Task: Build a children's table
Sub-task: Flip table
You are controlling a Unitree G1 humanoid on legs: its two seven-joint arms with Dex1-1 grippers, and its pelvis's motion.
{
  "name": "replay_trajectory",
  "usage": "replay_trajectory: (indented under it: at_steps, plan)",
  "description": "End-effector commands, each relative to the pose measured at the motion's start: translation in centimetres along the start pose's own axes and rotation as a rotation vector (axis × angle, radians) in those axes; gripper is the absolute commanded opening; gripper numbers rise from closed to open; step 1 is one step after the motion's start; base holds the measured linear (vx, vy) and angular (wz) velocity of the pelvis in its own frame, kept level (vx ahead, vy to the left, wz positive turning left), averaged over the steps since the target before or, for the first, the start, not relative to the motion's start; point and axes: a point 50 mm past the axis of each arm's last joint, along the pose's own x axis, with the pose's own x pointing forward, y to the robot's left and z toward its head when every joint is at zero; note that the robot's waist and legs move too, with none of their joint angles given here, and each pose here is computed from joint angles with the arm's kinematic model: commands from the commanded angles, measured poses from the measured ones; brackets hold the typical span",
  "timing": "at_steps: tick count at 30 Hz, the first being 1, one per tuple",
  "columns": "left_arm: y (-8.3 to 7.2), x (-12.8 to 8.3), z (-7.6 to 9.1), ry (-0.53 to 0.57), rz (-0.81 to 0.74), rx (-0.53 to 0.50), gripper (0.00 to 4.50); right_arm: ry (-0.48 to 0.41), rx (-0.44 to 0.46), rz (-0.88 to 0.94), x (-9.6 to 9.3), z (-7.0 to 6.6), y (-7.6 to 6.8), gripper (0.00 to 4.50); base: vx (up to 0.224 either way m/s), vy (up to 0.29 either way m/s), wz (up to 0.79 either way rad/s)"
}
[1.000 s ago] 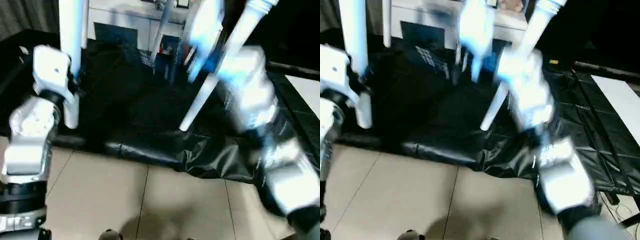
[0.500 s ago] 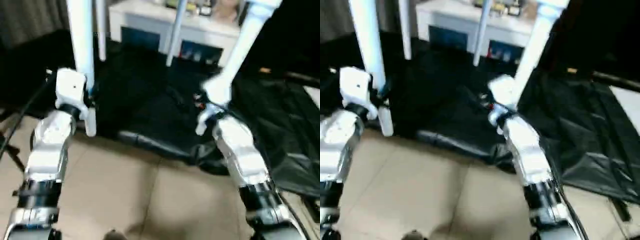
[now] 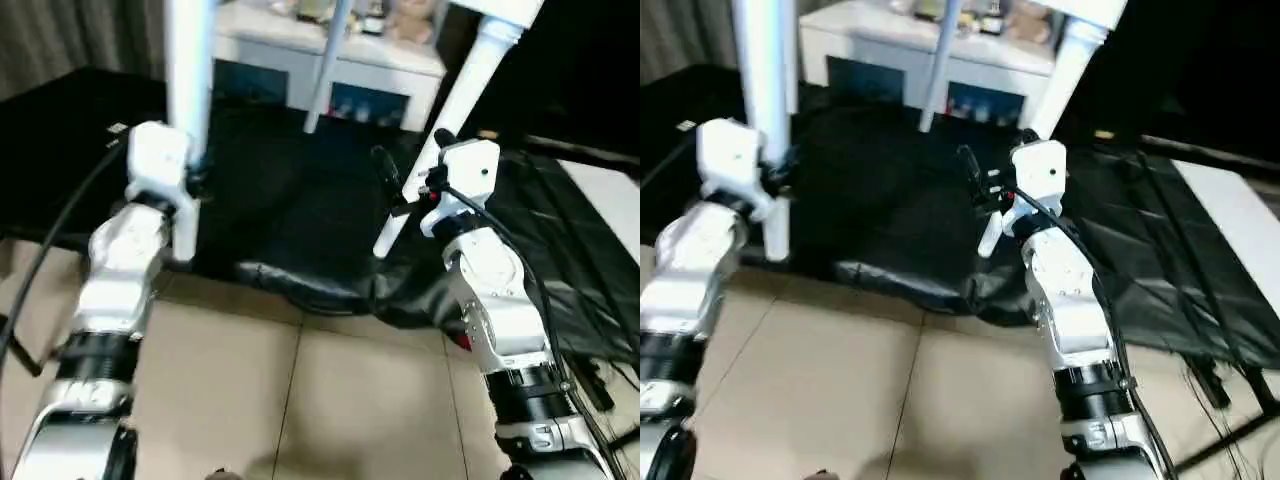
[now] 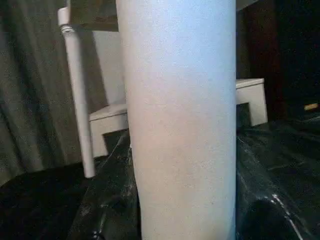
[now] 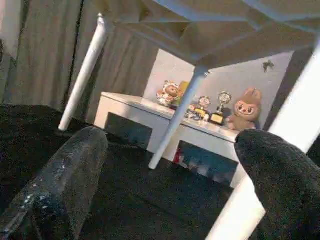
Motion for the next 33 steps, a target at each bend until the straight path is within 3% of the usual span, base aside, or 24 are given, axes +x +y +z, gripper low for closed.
replay_trajectory:
  at_steps: [1, 6, 11, 17, 18, 20, 24, 33]
  plan:
    - [-1.1, 0.3, -0.1, 0.003, -0.056, 0.068, 1.72, 0.009, -0.015, 0.016, 0.3, 0.3, -0.1, 4.50, -0.070, -0.113, 0.18]
    - [-1.5, 0.3, -0.4, 0.009, -0.036, 0.044, 1.72, 0.015, -0.020, 0.083, 0.4, 0.5, 0.8, 4.50, 0.040, -0.096, 0.08]
    - [-3.0, -0.1, 0.2, -0.021, -0.044, -0.068, 1.72, 0.008, 0.005, 0.129, 0.5, 1.0, 1.9, 4.50, -0.014, -0.005, 0.03]
    - [-2.6, -0.2, 0.0, 0.021, 0.010, -0.120, 1.72, 0.067, 0.084, 0.104, 1.1, 0.6, 1.7, 4.50, 0.000, 0.000, 0.00]
    - [-2.3, -0.3, 0.1, 0.030, 0.029, -0.117, 1.72, 0.117, 0.061, 0.115, 1.2, -0.1, 1.6, 4.50, 0.000, 0.000, 0.00]
    - [-2.2, -0.4, 0.2, 0.032, 0.043, -0.107, 1.72, 0.131, 0.036, 0.124, 1.2, -0.4, 1.7, 4.50, 0.000, 0.000, 0.00]
    - [-2.2, -0.8, 0.6, 0.024, 0.062, -0.112, 1.72, 0.171, 0.058, 0.118, 1.1, -1.2, 2.0, 4.50, 0.000, 0.000, 0.00]
    - [-1.8, -1.2, 0.7, 0.043, 0.041, -0.061, 1.72, 0.173, 0.072, 0.102, 0.7, -1.1, 2.2, 4.50, 0.042, -0.005, -0.54]
